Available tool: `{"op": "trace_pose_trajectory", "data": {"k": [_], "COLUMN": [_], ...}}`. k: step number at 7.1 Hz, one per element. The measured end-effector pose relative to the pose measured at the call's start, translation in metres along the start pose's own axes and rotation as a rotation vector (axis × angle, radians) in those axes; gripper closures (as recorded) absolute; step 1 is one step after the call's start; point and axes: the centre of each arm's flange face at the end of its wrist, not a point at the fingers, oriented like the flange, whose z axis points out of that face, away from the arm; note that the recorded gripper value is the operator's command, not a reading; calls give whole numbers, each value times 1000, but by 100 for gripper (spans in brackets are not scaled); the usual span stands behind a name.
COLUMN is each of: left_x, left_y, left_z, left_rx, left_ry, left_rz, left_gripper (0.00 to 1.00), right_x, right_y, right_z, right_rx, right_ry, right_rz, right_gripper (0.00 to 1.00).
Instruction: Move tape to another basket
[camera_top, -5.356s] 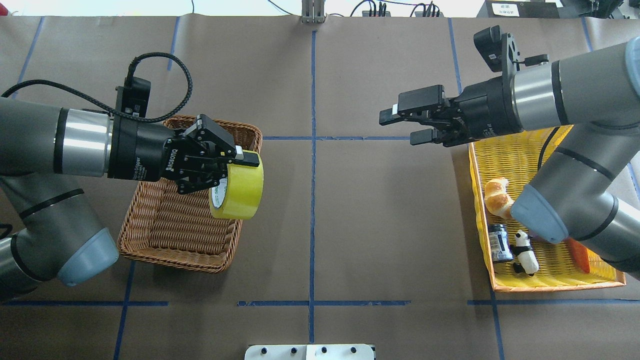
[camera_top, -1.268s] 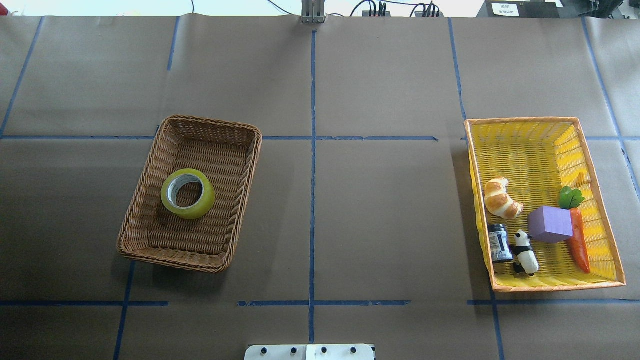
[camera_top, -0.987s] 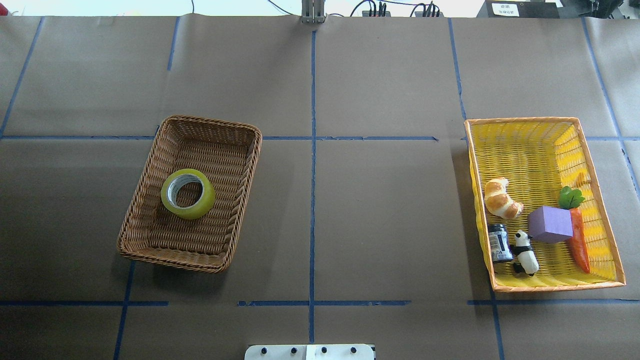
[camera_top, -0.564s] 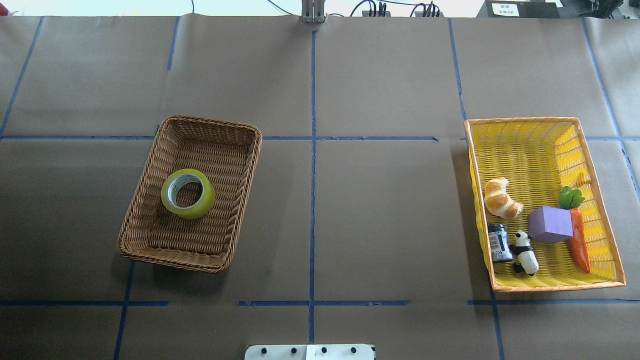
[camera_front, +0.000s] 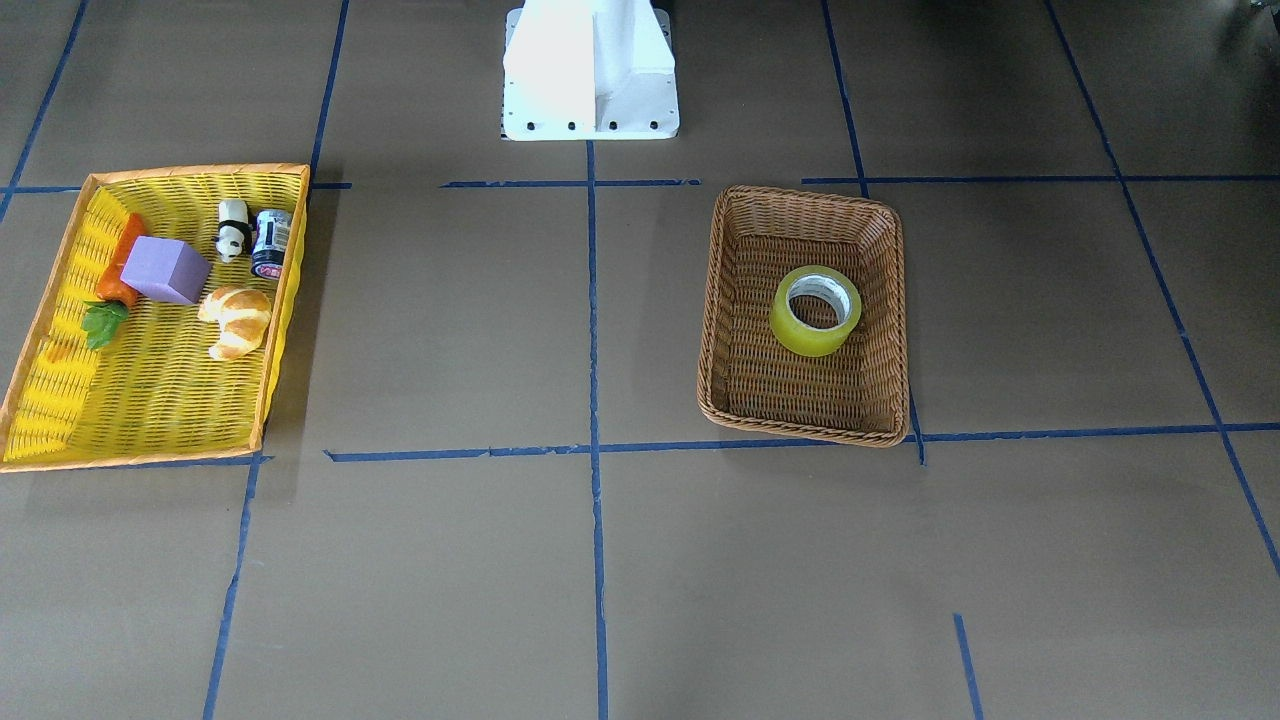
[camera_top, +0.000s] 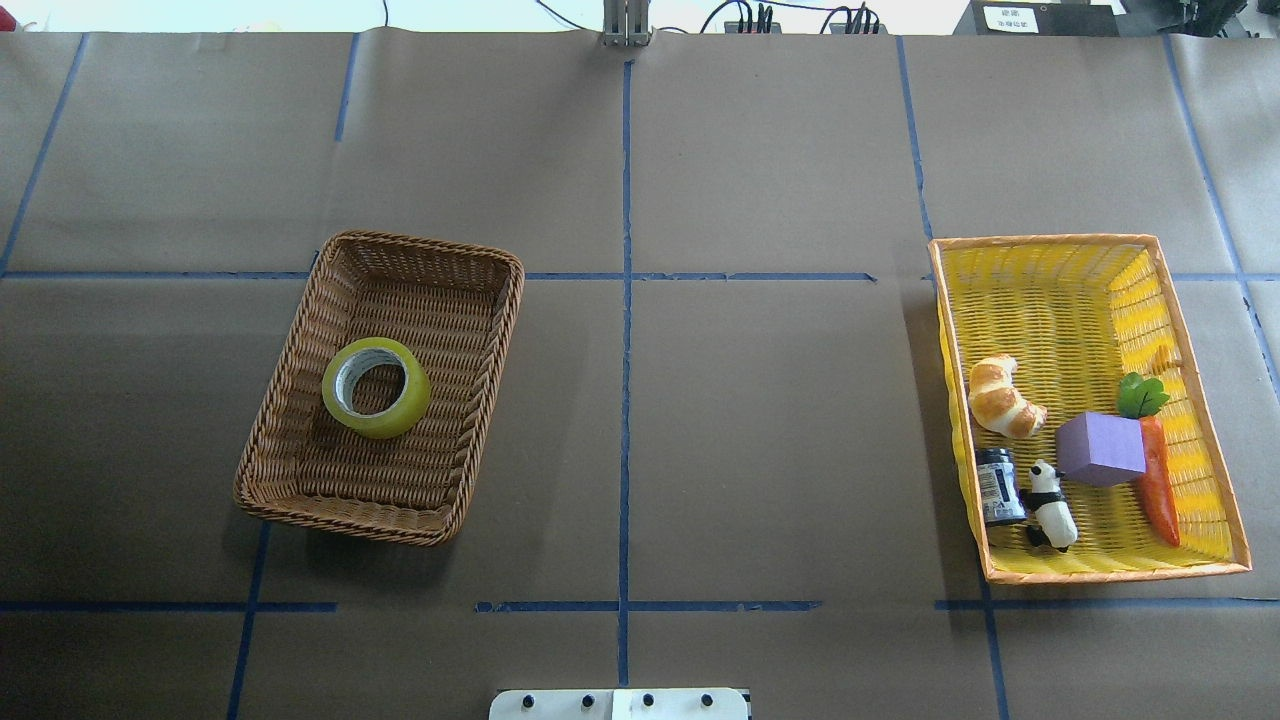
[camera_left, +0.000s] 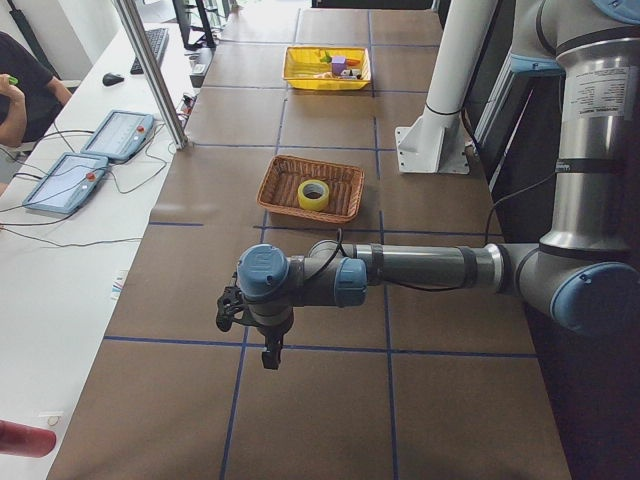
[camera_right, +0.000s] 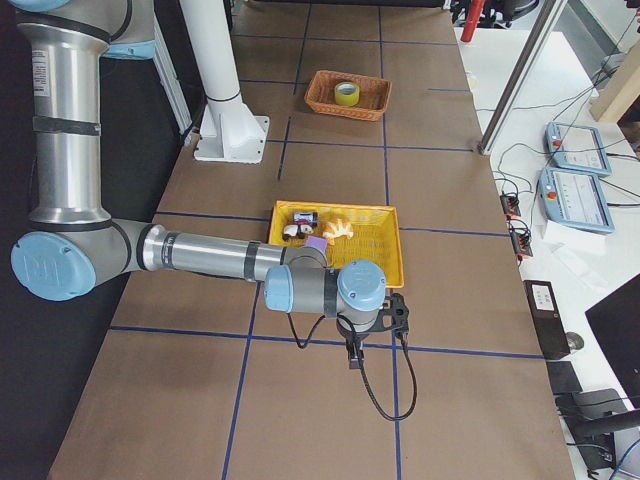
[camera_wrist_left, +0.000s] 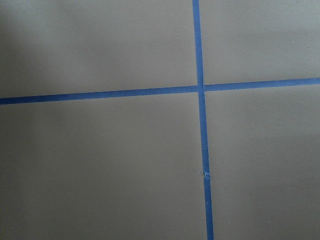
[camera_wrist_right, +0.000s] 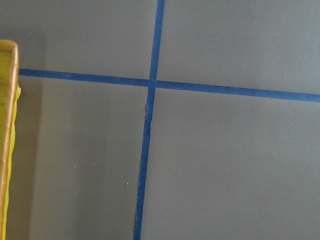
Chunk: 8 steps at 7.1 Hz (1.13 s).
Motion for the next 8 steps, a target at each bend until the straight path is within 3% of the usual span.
{"op": "trace_pose_trajectory", "data": {"k": [2, 8], "left_x": [0, 1], "left_y": [0, -1], "left_z": [0, 0], "left_rx": [-1, 1], "left_ry": [0, 0], "left_rz": [0, 1], "left_gripper": [0, 0], "right_x": [-1, 0], "right_y": [-1, -1], "right_z": [-1, -1], "right_rx": [4, 6], "right_ry": [3, 4], "right_rz": [37, 40], "right_gripper": [0, 0]}}
